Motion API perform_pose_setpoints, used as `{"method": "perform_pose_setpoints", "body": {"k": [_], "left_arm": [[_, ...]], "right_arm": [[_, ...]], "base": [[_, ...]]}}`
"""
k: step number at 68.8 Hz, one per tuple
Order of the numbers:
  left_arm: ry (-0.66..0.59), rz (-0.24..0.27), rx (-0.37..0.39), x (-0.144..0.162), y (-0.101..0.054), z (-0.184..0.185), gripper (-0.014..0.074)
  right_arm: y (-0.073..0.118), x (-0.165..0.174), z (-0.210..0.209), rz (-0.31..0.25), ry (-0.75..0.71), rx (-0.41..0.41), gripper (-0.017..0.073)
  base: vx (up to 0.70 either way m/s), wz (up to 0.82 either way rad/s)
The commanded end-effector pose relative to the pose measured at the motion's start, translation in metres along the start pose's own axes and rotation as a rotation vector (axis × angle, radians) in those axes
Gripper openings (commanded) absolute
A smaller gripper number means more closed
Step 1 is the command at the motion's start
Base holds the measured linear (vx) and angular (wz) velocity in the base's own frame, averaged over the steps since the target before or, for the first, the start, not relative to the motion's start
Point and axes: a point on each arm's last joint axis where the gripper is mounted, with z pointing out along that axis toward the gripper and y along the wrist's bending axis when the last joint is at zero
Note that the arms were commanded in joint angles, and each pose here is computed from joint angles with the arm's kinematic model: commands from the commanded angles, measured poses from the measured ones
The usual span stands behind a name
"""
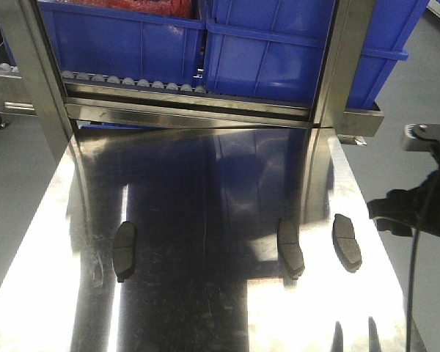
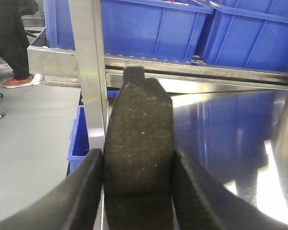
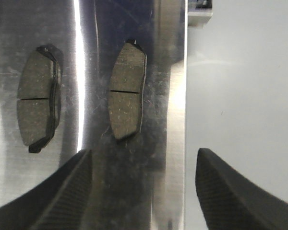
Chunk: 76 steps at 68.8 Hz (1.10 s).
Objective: Move and align brake pads A on conveyor
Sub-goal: 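Lower the right gripper onto the outermost brake pad nearest it and close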
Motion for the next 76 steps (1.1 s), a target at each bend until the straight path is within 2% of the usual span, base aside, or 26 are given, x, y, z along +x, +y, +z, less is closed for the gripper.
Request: {"method": "perform_pose_setpoints", "body": {"k": [1,12,22,30,64,76], "left_arm": [[-0.123,-0.008,0.014,-0.018,-0.002,-0.003,-0.0006],[-0.123,-0.008,0.014,-0.018,-0.002,-0.003,-0.0006],[-0.123,-0.008,0.014,-0.018,-0.002,-0.003,-0.0006],[-0.123,-0.008,0.014,-0.018,-0.002,-0.003,-0.0006],[-0.123,-0.008,0.014,-0.018,-0.002,-0.003,-0.0006],[-0.123,-0.008,0.014,-0.018,-0.002,-0.003,-0.0006]], "right_arm": [[0.002,-0.021,0.002,-0.016,-0.026,-0.017,0.046],[0.006,-0.038,0.031,-0.036,0.094,-0.033,0.046],[0.024,-0.051,0.053,-0.119,0.145,-0.02,0.046],[0.024,-0.059,0.07,-0.054,0.172,-0.007,0.046],[0.024,-0.067,0.119,-0.054,0.323,0.001,0.046],[0.025,-0.07,0.125,-0.047,0.329,-0.001,0.0459]], "base": [[0.0,0.0],[0.0,0.0],[0.0,0.0],[0.0,0.0],[0.0,0.0],[0.0,0.0]]}}
